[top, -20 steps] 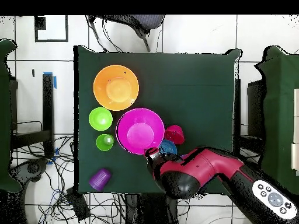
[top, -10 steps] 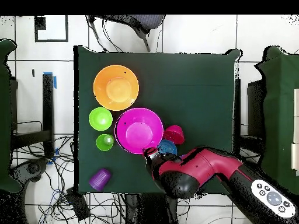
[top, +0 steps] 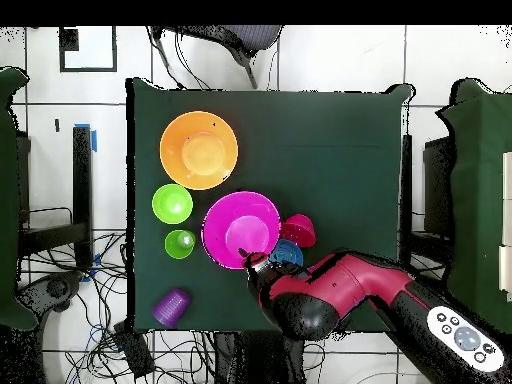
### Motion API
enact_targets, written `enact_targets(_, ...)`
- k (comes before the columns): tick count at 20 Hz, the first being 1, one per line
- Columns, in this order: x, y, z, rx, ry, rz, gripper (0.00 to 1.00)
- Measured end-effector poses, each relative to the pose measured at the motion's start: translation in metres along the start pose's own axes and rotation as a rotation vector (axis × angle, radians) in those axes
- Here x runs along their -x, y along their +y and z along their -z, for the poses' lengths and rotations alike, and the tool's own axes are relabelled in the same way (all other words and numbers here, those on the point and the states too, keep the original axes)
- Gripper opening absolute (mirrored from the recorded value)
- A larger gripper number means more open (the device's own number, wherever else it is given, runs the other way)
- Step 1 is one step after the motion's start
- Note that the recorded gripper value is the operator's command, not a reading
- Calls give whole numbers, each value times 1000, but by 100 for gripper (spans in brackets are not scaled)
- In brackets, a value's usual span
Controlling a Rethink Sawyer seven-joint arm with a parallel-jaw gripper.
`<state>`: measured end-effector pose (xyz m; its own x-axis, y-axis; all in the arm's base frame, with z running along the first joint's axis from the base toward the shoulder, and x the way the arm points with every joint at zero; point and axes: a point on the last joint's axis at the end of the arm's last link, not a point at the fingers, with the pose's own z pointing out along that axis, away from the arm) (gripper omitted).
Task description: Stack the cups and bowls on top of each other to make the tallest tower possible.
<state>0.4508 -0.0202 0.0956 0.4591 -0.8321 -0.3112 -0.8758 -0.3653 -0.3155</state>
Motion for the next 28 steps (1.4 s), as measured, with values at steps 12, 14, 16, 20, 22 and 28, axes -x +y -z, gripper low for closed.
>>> enact_targets(12,11,-7,-5,13,1,36,100)
enact_targets(14,11,-7,-4,14,5,38,100)
enact_targets(16,9,-7,-3,15,14,41,100)
enact_targets(20,6,-3,-3,33,33,37,100)
enact_targets(22,4,-1,-3,45,42,35,100)
enact_targets(28,-11,17,-4,163,116,32,100)
